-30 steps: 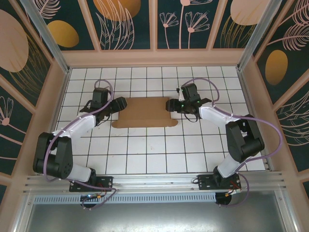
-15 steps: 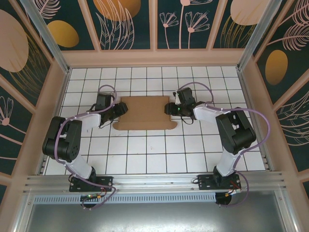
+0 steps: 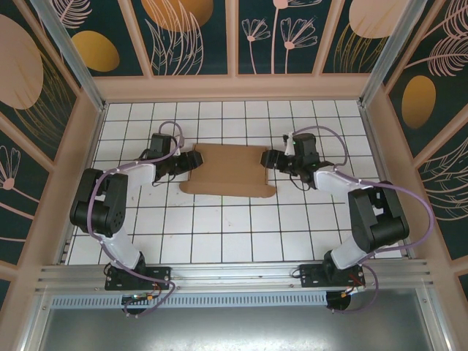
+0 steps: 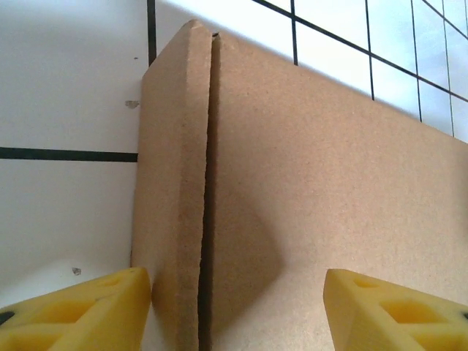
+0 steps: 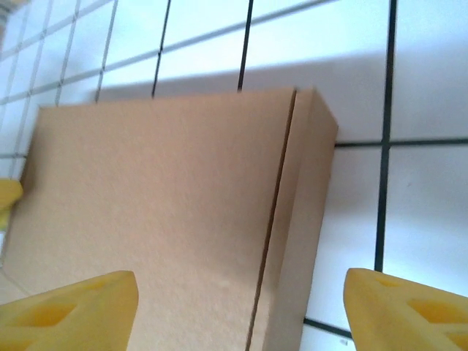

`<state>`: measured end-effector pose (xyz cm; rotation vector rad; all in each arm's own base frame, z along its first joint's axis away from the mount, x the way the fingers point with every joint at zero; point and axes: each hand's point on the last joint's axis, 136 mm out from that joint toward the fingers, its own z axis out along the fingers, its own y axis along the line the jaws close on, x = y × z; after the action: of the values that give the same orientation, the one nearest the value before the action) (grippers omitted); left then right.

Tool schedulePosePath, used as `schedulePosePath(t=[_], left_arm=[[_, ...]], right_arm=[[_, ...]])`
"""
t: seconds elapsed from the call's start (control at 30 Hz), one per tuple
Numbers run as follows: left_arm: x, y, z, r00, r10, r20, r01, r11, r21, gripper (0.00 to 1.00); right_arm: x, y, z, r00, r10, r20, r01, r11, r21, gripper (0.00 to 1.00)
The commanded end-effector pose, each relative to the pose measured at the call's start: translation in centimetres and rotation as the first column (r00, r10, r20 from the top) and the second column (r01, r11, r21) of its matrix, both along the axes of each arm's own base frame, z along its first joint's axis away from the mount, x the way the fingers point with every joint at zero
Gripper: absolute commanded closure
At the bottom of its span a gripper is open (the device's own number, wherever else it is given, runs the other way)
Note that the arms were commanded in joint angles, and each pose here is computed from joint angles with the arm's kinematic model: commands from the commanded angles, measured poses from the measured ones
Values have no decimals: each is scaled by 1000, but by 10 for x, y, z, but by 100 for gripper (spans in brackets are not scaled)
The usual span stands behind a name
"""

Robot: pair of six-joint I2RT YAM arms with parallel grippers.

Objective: Fold the paper box

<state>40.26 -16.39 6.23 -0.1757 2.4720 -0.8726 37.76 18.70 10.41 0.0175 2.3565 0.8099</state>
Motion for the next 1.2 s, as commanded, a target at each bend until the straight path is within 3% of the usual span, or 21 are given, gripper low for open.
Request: schedulePosePath(t=[0.0, 0.17, 0.33, 0.43, 0.57, 0.93, 1.17], left_arm=[[3, 9, 6, 999, -16, 40, 13, 997, 82, 36], [4, 11, -4, 999, -28, 32, 25, 997, 74, 45], [4, 5, -7, 998, -56, 38, 58, 997, -46, 65], [1, 3, -17, 997, -77, -7, 77, 995, -64, 78], [-3, 9, -27, 997, -63, -50, 56, 991, -124, 87], [-10, 23, -48, 988, -54, -146, 20, 973, -228, 96], [-9, 28, -53, 985, -39, -168, -4, 970, -244, 98]], right_arm=[[-3, -8, -2, 1000, -19, -9, 19, 998, 65, 22], [0, -5, -14, 999, 11, -49, -4, 992, 127, 20], [-2, 3, -26, 995, 54, -82, -37, 978, 205, 17], [-2, 2, -36, 992, 58, -108, -34, 976, 214, 15], [-2, -9, -45, 990, 45, -137, -9, 967, 254, 14], [-13, 15, -40, 972, 177, -153, -99, 904, 417, 13], [-19, 33, -42, 959, 231, -163, -148, 901, 408, 13]])
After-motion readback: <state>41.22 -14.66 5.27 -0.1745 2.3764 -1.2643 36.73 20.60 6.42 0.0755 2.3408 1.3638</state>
